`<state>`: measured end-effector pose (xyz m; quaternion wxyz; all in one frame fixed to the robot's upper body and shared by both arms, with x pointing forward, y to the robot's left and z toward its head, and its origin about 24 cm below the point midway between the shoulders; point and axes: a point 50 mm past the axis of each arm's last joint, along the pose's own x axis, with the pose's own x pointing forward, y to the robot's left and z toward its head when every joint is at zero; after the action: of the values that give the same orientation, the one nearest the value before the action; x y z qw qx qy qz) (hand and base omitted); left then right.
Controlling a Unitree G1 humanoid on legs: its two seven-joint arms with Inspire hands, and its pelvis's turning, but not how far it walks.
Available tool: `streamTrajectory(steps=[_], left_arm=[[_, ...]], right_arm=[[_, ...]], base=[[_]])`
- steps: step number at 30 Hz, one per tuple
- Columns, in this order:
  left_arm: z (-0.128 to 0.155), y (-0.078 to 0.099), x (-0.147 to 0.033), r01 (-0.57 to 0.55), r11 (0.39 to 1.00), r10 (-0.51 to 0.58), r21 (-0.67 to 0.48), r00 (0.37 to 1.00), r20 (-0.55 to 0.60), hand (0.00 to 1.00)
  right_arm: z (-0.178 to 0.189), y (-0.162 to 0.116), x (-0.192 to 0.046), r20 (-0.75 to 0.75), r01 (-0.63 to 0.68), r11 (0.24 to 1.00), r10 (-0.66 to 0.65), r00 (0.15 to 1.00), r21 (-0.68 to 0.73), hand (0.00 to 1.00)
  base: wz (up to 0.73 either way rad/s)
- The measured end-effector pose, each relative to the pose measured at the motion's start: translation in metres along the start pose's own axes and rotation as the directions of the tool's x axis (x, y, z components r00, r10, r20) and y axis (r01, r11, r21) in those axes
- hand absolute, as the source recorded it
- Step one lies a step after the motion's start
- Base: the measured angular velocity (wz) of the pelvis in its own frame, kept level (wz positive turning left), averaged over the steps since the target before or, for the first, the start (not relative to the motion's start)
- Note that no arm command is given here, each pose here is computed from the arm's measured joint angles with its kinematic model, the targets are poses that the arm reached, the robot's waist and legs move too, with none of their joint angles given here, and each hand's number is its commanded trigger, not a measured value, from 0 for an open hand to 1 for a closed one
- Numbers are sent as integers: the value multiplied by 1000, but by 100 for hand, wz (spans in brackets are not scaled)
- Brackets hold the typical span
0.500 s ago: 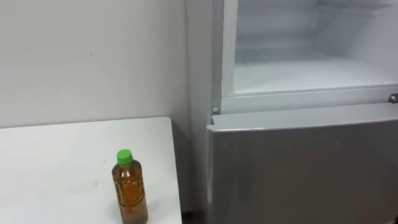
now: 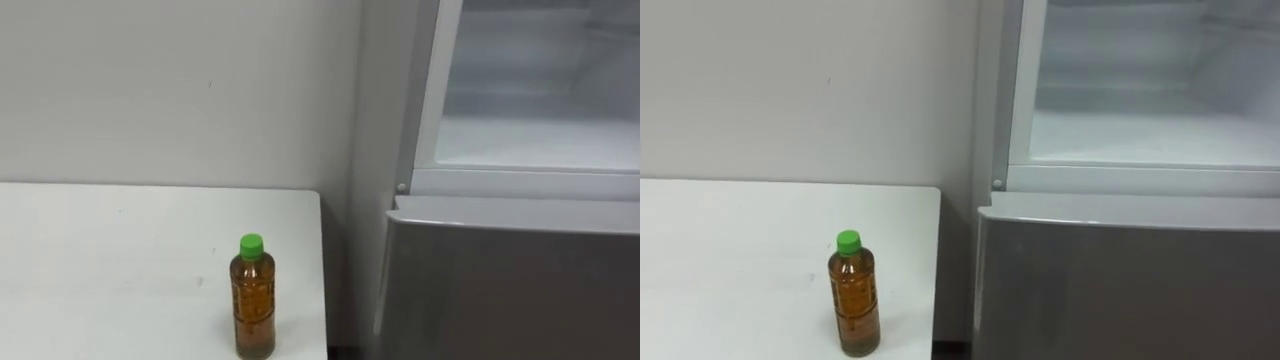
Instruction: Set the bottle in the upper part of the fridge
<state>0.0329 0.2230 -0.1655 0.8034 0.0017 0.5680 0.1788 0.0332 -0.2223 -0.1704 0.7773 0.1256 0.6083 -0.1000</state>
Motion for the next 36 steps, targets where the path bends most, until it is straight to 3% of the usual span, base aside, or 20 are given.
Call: streamTrajectory(steps=[20, 26, 36], left_arm=[[2, 3, 0, -57, 998, 56, 40, 998, 22, 0], [5, 3, 0, -68, 996, 65, 61, 996, 55, 0], [11, 3, 0, -77, 993, 68, 88, 993, 93, 0]], right_arm=[[14, 12, 2, 53, -44, 992, 51, 997, -117, 0], [48, 30, 0, 197, -91, 979, 127, 972, -183, 0], [109, 78, -23, 452, -185, 927, 325, 831, -326, 0]], base=[[0], [-1], [1]])
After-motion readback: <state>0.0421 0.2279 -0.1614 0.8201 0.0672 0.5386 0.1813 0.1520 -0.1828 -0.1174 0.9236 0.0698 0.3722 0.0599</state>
